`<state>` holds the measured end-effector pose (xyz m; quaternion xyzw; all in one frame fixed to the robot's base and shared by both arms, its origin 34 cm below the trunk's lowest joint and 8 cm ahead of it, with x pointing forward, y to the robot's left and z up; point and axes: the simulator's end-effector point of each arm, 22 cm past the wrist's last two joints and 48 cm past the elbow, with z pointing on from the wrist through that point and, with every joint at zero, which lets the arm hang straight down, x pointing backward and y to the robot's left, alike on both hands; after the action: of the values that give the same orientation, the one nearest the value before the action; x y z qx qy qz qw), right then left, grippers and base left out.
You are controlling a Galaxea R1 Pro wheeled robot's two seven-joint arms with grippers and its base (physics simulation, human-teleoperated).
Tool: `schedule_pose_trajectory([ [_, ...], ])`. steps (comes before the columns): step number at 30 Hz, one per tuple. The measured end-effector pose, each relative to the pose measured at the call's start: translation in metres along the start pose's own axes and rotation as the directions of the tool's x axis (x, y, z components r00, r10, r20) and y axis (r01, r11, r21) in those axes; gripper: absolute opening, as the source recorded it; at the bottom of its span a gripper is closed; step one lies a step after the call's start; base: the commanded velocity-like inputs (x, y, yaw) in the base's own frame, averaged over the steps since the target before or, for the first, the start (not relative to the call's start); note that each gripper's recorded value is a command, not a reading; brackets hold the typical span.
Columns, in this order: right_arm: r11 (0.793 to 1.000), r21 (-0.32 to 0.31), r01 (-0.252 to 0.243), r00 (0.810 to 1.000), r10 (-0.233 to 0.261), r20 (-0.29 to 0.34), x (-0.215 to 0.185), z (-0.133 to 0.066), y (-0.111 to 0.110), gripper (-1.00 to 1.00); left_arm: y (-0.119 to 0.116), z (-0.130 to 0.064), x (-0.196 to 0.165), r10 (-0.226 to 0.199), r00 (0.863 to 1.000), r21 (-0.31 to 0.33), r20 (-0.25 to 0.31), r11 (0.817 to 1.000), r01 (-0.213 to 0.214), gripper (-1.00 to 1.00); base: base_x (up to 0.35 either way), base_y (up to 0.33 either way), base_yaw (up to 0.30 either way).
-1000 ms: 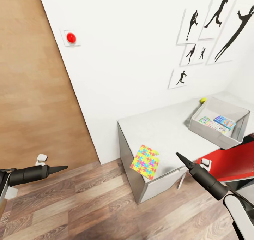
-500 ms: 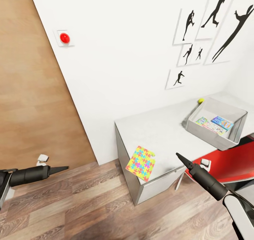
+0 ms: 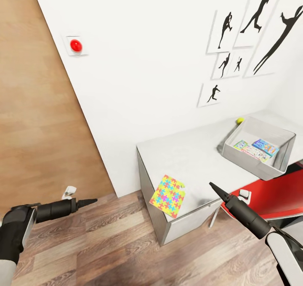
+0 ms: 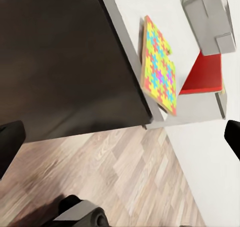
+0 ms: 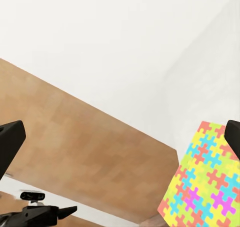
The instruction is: Put all the toys in the child's room - the three board games (two on the bed and one on the table), the two jigsaw puzzles on the table, and the tennis ball on the table - inside the toy box on the table in the child's room.
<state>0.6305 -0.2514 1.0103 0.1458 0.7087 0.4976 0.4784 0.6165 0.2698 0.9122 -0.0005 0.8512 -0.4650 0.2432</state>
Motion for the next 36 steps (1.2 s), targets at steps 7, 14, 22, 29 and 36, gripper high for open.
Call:
schedule_pose_trajectory([
  [7,1.000,0.002,0.002,1.000,-0.002,-0.001,0.000,0.000,0.000,1.00,0.000,0.012,0.006,-0.036,0.999,-0.007,-0.005,0.999,0.036,1.00,0.034,-0.174,0.000],
  [14,1.000,0.002,0.000,1.000,0.000,0.000,0.001,0.000,0.000,1.00,0.003,0.025,0.021,-0.111,0.993,-0.001,-0.027,0.994,0.111,1.00,0.068,-0.264,0.000],
  [22,1.000,0.004,0.002,1.000,-0.002,-0.001,0.001,0.000,-0.001,1.00,0.013,0.038,0.040,-0.180,0.982,-0.024,-0.052,0.984,0.179,1.00,0.088,-0.282,0.000],
  [29,1.000,0.004,0.004,1.000,-0.004,-0.001,0.000,0.000,-0.001,1.00,0.015,0.050,0.054,-0.222,0.972,-0.024,-0.070,0.975,0.221,1.00,0.116,-0.279,0.000],
  [36,1.000,0.003,0.003,1.000,-0.003,-0.001,0.000,0.000,-0.001,1.00,0.018,0.051,0.059,-0.238,0.968,-0.032,-0.079,0.971,0.236,1.00,0.077,-0.172,0.000],
])
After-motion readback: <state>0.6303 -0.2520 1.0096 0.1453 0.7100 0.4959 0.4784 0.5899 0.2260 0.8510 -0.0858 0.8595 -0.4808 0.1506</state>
